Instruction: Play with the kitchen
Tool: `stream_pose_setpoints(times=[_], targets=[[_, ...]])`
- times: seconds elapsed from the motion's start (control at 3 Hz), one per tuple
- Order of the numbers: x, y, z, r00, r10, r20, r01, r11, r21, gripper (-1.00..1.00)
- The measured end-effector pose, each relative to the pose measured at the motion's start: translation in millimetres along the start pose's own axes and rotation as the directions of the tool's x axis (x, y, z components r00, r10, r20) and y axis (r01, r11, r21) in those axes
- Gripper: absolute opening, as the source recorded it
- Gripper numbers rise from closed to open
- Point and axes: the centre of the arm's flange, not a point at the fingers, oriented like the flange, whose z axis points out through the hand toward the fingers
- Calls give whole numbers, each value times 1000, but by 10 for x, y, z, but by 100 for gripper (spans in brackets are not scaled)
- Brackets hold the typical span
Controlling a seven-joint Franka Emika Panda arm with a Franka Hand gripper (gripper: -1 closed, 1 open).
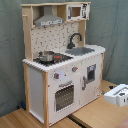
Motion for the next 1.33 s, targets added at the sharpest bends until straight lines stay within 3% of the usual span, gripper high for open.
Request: stream_pose_setpoints(times=[0.33, 0.67, 1.0, 1.33], targets=[[108, 265, -293, 997, 65, -38, -66, 997, -33, 100], [213, 450, -531, 996, 77, -48, -78, 996, -34, 100], [90, 583, -217, 987, 157, 14, -158, 987, 17, 100], [-319, 617, 40, 969, 238, 69, -242, 969, 42, 100]])
